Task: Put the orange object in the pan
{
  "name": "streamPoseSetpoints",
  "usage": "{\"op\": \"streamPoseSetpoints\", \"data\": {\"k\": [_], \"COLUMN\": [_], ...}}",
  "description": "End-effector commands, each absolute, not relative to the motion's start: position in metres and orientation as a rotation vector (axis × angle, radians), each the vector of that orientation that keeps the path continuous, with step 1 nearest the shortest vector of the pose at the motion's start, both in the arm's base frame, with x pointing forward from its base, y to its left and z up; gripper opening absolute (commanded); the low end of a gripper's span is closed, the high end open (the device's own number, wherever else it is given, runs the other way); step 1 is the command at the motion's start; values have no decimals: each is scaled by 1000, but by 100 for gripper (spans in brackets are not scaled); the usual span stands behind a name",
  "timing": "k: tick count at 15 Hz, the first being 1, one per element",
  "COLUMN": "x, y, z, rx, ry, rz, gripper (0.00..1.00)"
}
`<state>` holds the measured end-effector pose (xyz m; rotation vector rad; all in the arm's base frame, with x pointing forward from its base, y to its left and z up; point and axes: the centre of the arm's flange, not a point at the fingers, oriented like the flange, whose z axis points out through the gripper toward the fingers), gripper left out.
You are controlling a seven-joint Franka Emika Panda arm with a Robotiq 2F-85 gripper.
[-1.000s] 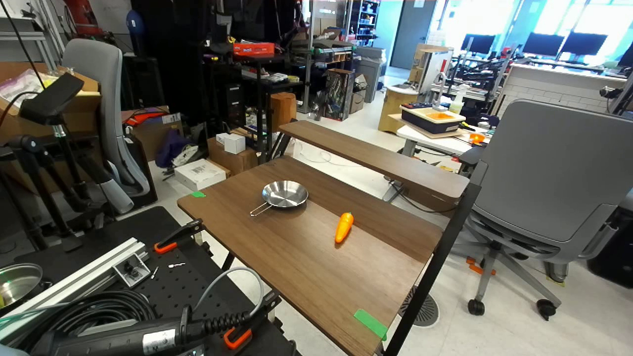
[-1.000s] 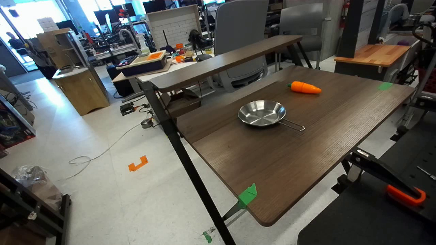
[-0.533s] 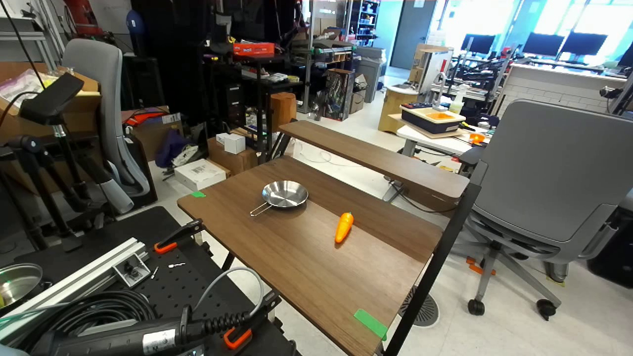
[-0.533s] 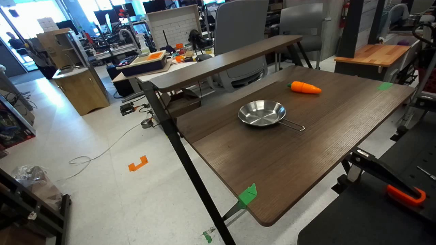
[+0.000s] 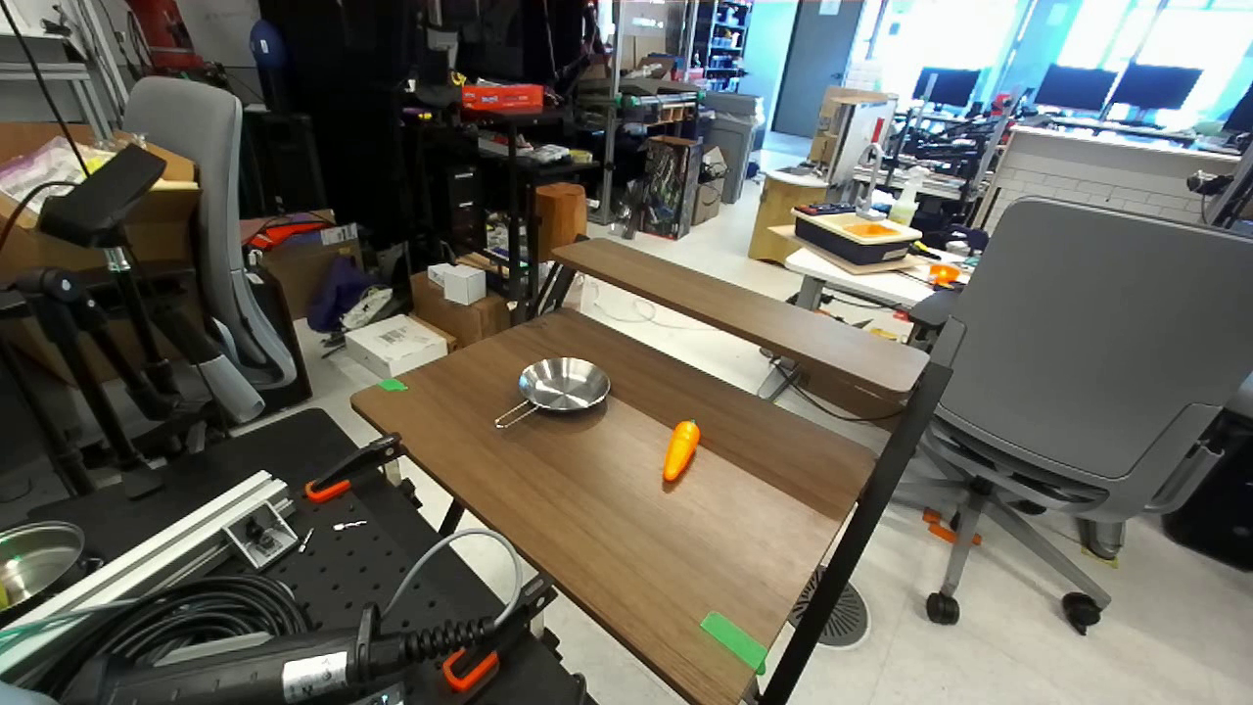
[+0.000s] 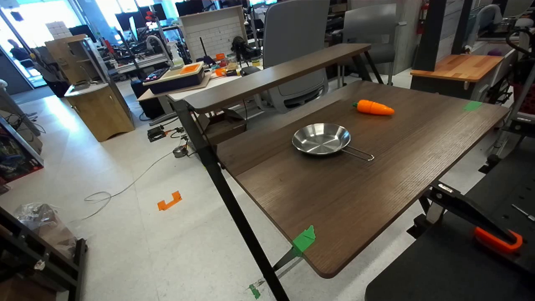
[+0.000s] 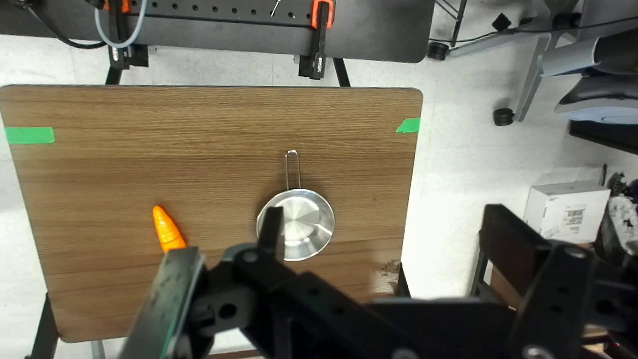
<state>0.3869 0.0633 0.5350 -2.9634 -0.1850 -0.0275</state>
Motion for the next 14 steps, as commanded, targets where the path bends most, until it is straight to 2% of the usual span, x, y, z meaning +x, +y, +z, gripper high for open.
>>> {"op": "streamPoseSetpoints", "data": {"k": [1, 14], "x": [389, 399], "y": [60, 56], "z": [529, 488], "rx": [-2984, -3043], "ry": [-159, -111], "rz": [-16, 148], "gripper": [100, 100]}}
